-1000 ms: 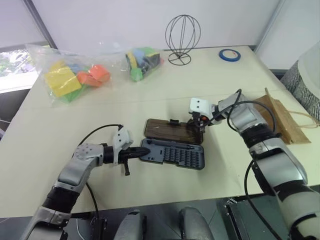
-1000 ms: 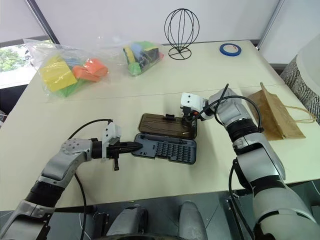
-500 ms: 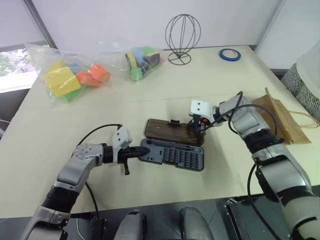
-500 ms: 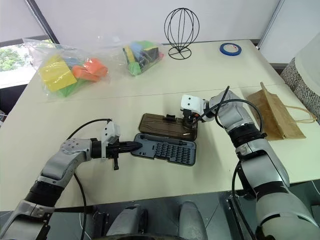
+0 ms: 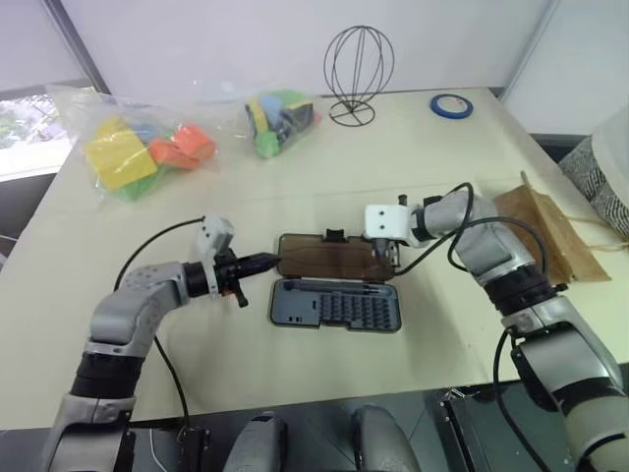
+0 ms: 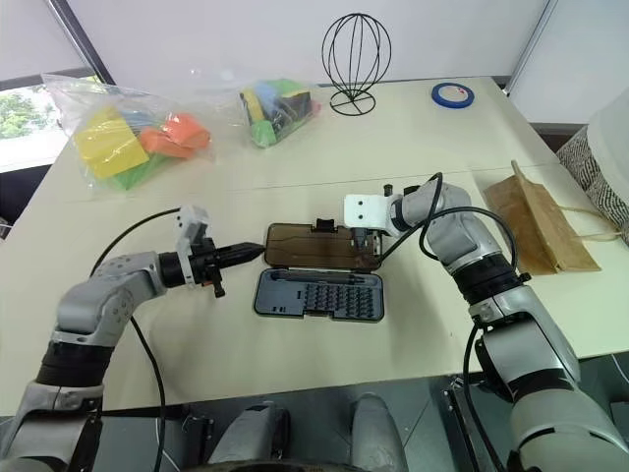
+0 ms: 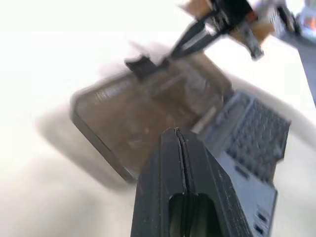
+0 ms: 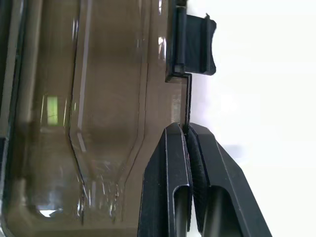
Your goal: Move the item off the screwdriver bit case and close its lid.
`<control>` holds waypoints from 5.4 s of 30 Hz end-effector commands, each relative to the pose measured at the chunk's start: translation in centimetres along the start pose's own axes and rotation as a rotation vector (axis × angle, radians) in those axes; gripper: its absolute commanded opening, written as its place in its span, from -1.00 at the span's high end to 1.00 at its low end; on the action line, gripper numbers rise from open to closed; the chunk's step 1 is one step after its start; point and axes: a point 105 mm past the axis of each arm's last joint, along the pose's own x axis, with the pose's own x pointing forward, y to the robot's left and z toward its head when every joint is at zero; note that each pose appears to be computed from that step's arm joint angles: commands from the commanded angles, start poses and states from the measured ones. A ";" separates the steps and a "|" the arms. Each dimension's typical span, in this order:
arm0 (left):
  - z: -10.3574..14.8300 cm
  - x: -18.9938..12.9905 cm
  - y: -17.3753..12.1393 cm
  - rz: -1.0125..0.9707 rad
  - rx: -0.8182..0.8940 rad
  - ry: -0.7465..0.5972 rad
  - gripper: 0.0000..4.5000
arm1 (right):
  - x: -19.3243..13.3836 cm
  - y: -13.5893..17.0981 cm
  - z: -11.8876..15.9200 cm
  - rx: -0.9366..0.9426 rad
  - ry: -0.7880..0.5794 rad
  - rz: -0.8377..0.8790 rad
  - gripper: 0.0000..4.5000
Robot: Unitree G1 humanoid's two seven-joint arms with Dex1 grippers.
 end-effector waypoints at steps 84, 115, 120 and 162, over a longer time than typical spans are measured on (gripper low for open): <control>-4.8 2.1 -4.0 -0.242 0.162 0.198 1.00 | 2.0 -1.1 -1.4 0.390 -0.020 0.118 -0.31; -4.7 2.5 -4.1 -0.221 0.189 0.180 1.00 | 3.2 0.0 -3.2 0.456 0.076 0.219 -0.31; -4.7 2.5 -4.1 -0.218 0.194 0.180 1.00 | 3.4 0.2 -3.1 0.439 0.080 0.229 -0.31; -3.2 2.5 -2.2 -0.140 0.182 0.129 1.00 | 0.4 -2.6 2.9 -0.261 -0.092 -0.134 0.97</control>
